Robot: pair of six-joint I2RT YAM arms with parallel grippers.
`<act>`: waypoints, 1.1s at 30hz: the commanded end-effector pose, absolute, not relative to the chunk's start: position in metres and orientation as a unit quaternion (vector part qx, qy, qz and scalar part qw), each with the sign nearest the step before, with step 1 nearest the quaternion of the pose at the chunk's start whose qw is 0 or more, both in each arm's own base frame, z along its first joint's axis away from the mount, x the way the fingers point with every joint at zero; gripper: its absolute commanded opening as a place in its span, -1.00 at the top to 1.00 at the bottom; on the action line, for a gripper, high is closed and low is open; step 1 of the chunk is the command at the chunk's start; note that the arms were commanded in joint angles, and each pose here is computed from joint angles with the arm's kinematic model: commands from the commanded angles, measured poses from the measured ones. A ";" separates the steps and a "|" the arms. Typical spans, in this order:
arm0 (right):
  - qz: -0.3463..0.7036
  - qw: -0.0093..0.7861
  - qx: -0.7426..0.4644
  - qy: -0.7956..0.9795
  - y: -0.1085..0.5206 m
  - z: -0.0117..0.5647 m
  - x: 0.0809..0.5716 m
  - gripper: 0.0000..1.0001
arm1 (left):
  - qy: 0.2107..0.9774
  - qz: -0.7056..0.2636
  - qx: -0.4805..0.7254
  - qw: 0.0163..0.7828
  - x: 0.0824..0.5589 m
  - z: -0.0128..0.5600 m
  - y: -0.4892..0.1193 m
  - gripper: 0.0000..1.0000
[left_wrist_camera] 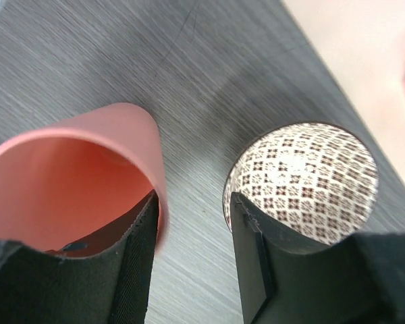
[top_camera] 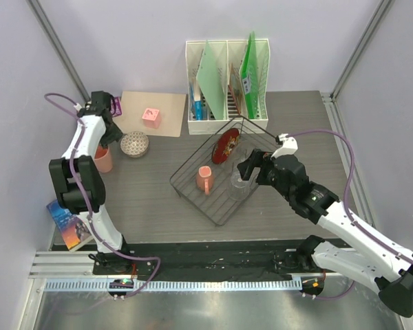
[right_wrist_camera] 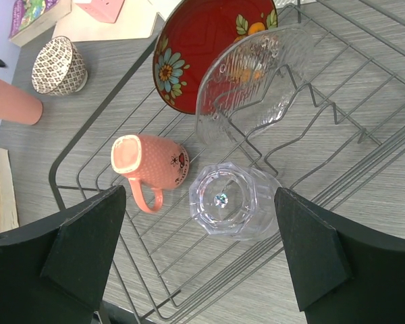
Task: Unload the mixed dishes from the dish rack
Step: Place the cup at the center of the board, then pick up the cup from the dish rack.
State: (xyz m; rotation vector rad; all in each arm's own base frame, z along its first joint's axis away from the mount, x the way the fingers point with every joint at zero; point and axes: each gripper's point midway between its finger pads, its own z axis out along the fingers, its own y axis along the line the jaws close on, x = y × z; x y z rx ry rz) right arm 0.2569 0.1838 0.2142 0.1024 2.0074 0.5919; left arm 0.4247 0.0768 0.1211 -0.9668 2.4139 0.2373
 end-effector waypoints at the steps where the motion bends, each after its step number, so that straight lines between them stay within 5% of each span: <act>1: 0.259 0.520 0.038 0.813 0.189 0.232 0.263 -0.93 | 0.868 0.091 -0.368 0.319 0.418 0.171 0.086 0.04; 10: 0.264 0.517 0.021 0.814 0.196 0.235 0.264 -0.94 | 0.825 0.095 -0.401 0.387 0.394 0.242 0.093 -0.43; 17: 0.327 0.495 -0.070 0.802 0.240 0.244 0.259 -0.94 | 0.791 0.031 -0.388 0.471 0.361 0.305 0.060 -0.50; 26: 0.255 0.454 -0.187 0.833 0.305 0.209 0.261 -0.92 | 0.812 -0.068 -0.272 0.511 0.320 0.301 -0.049 -0.57; 33: 0.220 0.435 -0.184 0.853 0.320 0.176 0.276 -0.92 | 0.802 -0.125 -0.237 0.533 0.286 0.308 -0.066 -0.68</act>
